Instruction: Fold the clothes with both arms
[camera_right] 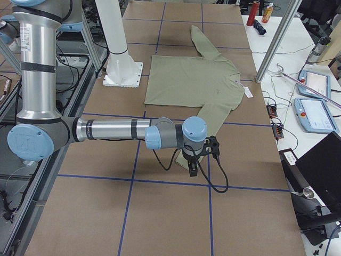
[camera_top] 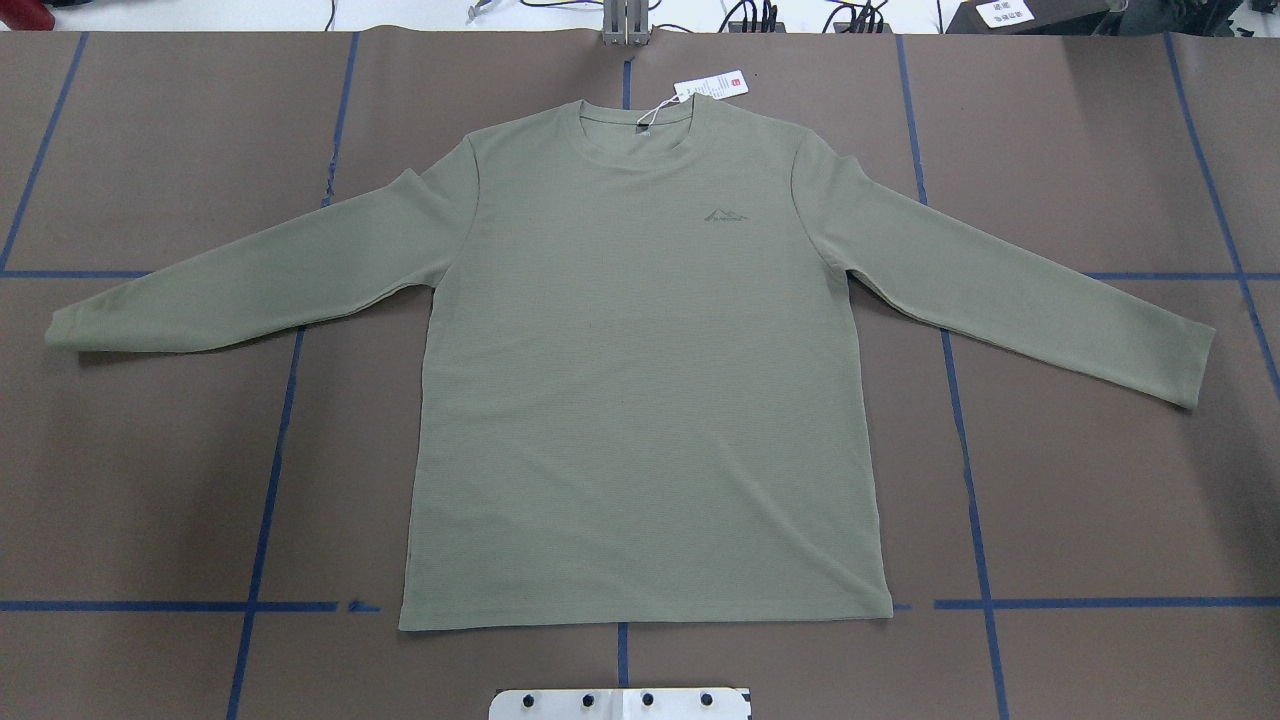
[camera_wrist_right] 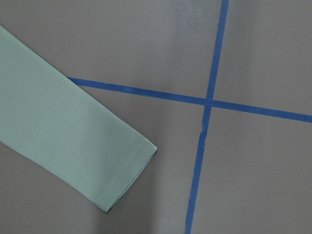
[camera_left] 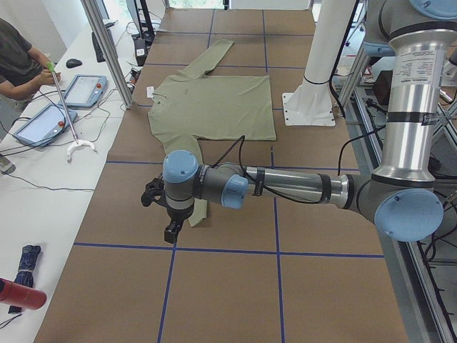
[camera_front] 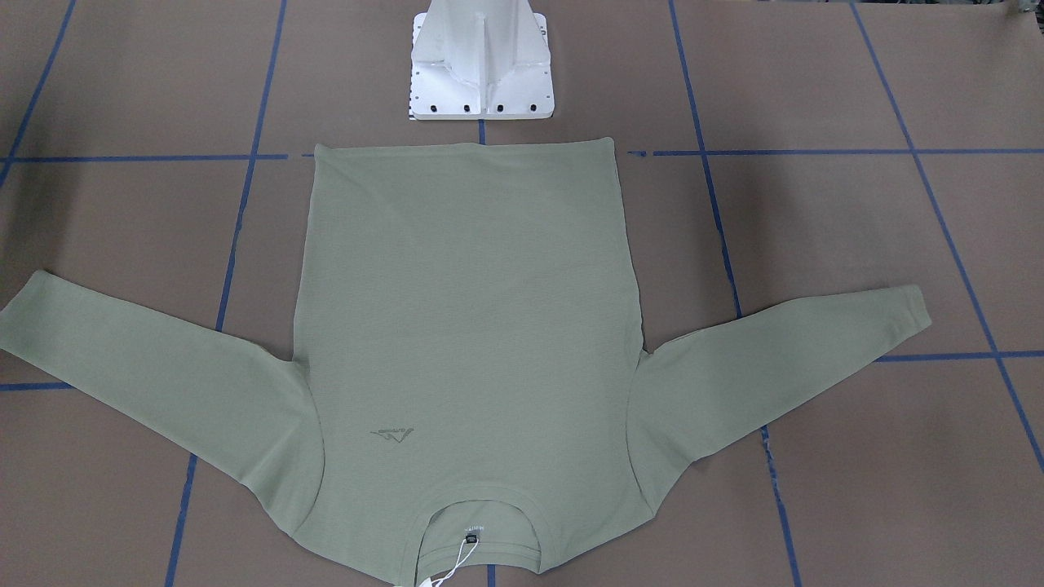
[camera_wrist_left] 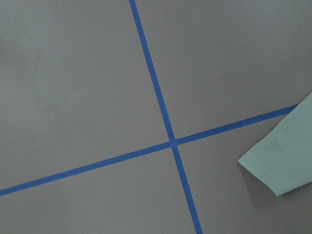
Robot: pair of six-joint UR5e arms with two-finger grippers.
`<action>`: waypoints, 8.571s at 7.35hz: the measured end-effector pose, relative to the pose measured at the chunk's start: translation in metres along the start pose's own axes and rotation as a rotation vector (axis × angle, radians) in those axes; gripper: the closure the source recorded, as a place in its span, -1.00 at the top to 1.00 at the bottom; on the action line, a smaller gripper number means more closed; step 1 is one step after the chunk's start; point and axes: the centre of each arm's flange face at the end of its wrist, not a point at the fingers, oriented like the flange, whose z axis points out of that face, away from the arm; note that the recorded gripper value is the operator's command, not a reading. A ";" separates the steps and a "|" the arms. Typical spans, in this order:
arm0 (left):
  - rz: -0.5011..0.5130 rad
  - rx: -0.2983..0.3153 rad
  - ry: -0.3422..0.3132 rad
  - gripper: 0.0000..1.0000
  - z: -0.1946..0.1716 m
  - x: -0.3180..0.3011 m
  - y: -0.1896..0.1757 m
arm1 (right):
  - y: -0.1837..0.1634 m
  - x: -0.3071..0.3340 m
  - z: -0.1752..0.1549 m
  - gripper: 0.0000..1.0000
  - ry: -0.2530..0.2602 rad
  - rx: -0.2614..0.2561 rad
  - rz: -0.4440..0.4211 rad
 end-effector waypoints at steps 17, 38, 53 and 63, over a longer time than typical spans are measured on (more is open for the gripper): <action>0.069 0.086 -0.006 1.00 -0.006 0.006 -0.007 | 0.009 -0.054 0.178 0.67 0.025 -0.002 0.054; 0.069 0.090 -0.005 1.00 -0.009 0.008 -0.007 | -0.277 -0.480 0.007 -1.00 -0.242 0.044 0.006; 0.064 0.088 0.081 1.00 -0.007 0.015 -0.001 | -0.170 -0.890 0.124 0.99 -0.387 0.344 -0.146; -0.476 0.169 0.112 0.97 0.100 0.142 0.020 | -0.180 -0.553 0.060 1.00 0.034 0.042 0.032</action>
